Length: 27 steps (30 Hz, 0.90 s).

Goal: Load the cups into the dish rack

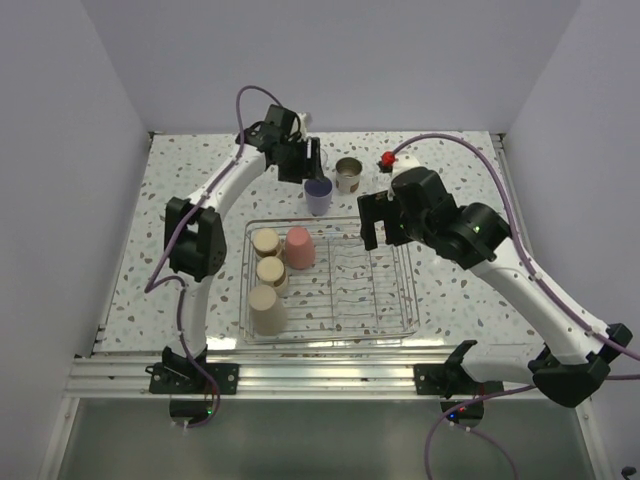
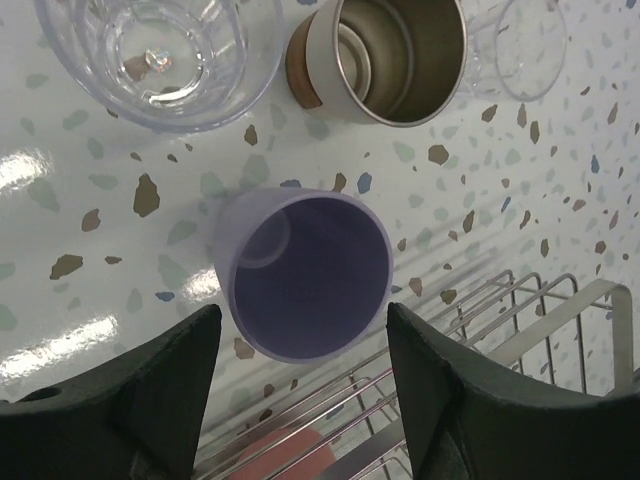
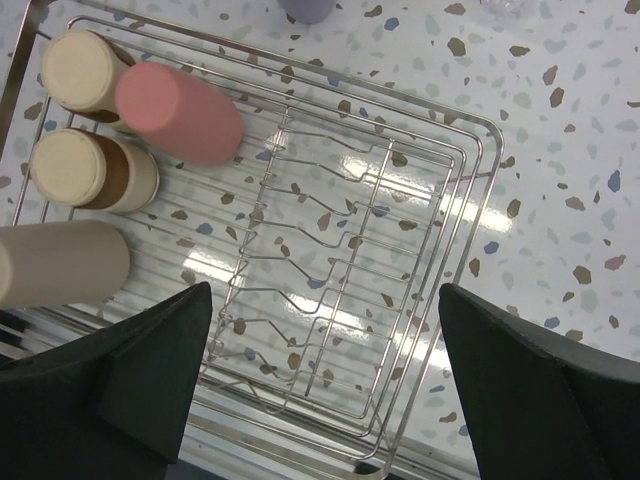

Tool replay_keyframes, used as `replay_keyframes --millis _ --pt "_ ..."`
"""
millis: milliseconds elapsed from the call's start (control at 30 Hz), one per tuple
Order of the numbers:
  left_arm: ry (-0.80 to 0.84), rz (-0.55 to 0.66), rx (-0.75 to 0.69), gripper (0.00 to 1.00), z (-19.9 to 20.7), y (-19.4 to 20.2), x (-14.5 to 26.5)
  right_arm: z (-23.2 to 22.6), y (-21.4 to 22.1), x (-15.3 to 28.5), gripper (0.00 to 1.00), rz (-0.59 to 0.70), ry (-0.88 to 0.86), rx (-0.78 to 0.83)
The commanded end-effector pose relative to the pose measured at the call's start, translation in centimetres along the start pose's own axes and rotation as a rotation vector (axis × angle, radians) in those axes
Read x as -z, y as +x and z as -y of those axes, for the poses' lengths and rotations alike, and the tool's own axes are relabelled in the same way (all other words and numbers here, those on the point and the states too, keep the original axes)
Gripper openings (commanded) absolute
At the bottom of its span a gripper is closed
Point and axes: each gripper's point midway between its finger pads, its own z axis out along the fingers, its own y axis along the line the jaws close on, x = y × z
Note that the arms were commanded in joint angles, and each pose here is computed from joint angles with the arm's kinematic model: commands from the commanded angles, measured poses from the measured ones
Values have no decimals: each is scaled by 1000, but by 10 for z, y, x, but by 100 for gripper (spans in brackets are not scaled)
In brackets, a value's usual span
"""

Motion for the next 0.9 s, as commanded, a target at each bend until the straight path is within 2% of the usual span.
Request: replay_keyframes --millis 0,300,400,500,533,600,633,733,867 --pt "-24 -25 -39 70 -6 12 -1 6 -1 0 98 15 22 -3" --pt "-86 -62 -42 66 -25 23 -21 10 12 -5 98 -19 32 14" --pt "-87 -68 -39 56 -28 25 -28 11 14 -6 98 -27 36 24" --pt "-83 -76 -36 41 -30 28 -36 11 14 -7 98 -31 37 26" --pt "-77 -78 -37 28 -29 28 -37 12 14 -7 98 -32 38 25" --pt "-81 -78 -39 15 -32 27 -39 10 12 -7 98 -32 34 23" --pt "-92 -75 -41 0 -33 27 -39 10 13 -8 98 -35 37 24" --pt "-95 -53 -45 0 -30 19 -30 9 9 -7 98 -33 34 27" --pt "-56 21 -40 0 -8 0 6 12 2 -6 98 -25 55 41"
